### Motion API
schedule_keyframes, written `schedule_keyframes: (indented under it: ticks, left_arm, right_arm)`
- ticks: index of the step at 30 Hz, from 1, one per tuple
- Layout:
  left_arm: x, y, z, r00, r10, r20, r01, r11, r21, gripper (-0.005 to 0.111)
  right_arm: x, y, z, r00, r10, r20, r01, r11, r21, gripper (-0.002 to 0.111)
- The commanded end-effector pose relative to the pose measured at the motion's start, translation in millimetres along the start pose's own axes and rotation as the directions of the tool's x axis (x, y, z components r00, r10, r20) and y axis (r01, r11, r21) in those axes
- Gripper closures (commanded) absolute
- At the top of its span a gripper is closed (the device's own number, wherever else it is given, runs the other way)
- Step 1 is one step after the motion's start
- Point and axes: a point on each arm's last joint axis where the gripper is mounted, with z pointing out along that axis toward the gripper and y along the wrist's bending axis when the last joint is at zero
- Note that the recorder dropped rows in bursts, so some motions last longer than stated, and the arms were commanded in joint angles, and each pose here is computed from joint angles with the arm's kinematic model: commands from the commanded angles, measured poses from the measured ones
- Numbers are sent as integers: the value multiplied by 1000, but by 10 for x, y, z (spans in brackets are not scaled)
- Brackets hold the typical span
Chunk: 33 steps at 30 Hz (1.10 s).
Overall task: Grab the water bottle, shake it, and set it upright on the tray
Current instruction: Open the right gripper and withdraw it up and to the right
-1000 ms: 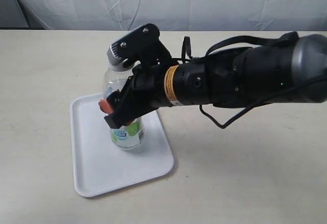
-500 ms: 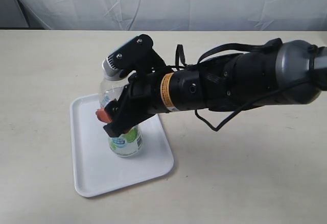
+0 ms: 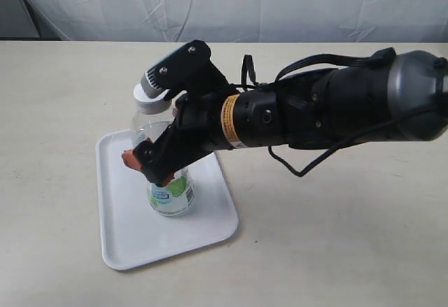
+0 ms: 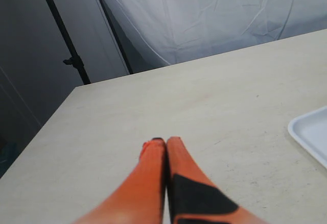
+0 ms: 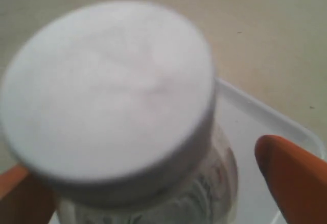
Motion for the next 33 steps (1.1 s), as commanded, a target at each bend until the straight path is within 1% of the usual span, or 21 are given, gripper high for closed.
schedule_keyframes:
  ticks: [1, 7, 10, 13, 16, 17, 19, 20, 22, 23, 24, 25, 26, 28, 29, 31, 32, 33]
  left_arm:
    - [7, 0, -2, 1000, -3, 0, 3, 1000, -2, 107]
    - [7, 0, -2, 1000, -3, 0, 3, 1000, -2, 107]
    - [7, 0, -2, 1000, -3, 0, 3, 1000, -2, 107]
    - [7, 0, -2, 1000, -3, 0, 3, 1000, -2, 107]
    - [7, 0, -2, 1000, -3, 0, 3, 1000, -2, 107]
    - [7, 0, -2, 1000, -3, 0, 3, 1000, -2, 107]
    - [7, 0, -2, 1000, -3, 0, 3, 1000, -2, 107]
    - [7, 0, -2, 1000, -3, 0, 3, 1000, -2, 107]
    - [7, 0, -2, 1000, -3, 0, 3, 1000, -2, 107]
    - [7, 0, -2, 1000, -3, 0, 3, 1000, -2, 107]
    - [7, 0, -2, 1000, -3, 0, 3, 1000, -2, 107]
    - [7, 0, -2, 1000, -3, 0, 3, 1000, -2, 107]
    - [7, 0, -2, 1000, -3, 0, 3, 1000, -2, 107]
    - [7, 0, -2, 1000, -3, 0, 3, 1000, -2, 107]
    - [7, 0, -2, 1000, -3, 0, 3, 1000, -2, 107]
    - [7, 0, -2, 1000, -3, 0, 3, 1000, -2, 107]
    - [7, 0, -2, 1000, -3, 0, 3, 1000, -2, 107]
    - [7, 0, -2, 1000, -3, 0, 3, 1000, -2, 107]
  right_arm:
    - [-193, 2, -201, 998, -30, 63, 28, 999, 28, 4]
    - [-429, 48, -492, 986, -59, 156, 52, 997, 48, 4]
    - [-526, 70, -653, 975, -129, 182, 117, 990, 76, 4]
    - [-606, 55, -814, 969, -145, 199, 119, 984, 135, 4]
    - [-677, 20, -998, 966, -155, 207, 109, 970, 218, 5]
    - [-698, 6, -1065, 965, -157, 208, 103, 963, 249, 9]
    - [-718, -21, -1185, 968, -138, 212, 69, 951, 301, 25]
    - [-735, -32, -1260, 969, -97, 227, 18, 946, 324, 41]
    - [-752, -48, -1365, 967, -25, 253, -67, 935, 348, 70]
    - [-755, -61, -1447, 962, 38, 272, -138, 922, 362, 96]
    - [-753, -70, -1500, 956, 79, 282, -185, 909, 373, 108]
    - [-744, -82, -1566, 950, 122, 289, -233, 891, 390, 106]
    - [-731, -99, -1638, 949, 139, 285, -254, 870, 423, 105]
    - [-683, -149, -1774, 952, 163, 259, -278, 815, 509, 106]
    - [-634, -189, -1865, 958, 177, 226, -278, 767, 578, 108]
    - [-547, -240, -1996, 966, 201, 164, -259, 691, 675, 109]
    - [-499, -253, -2059, 967, 218, 133, -246, 659, 711, 109]
    - [-463, -251, -2099, 970, 217, 110, -227, 649, 726, 109]
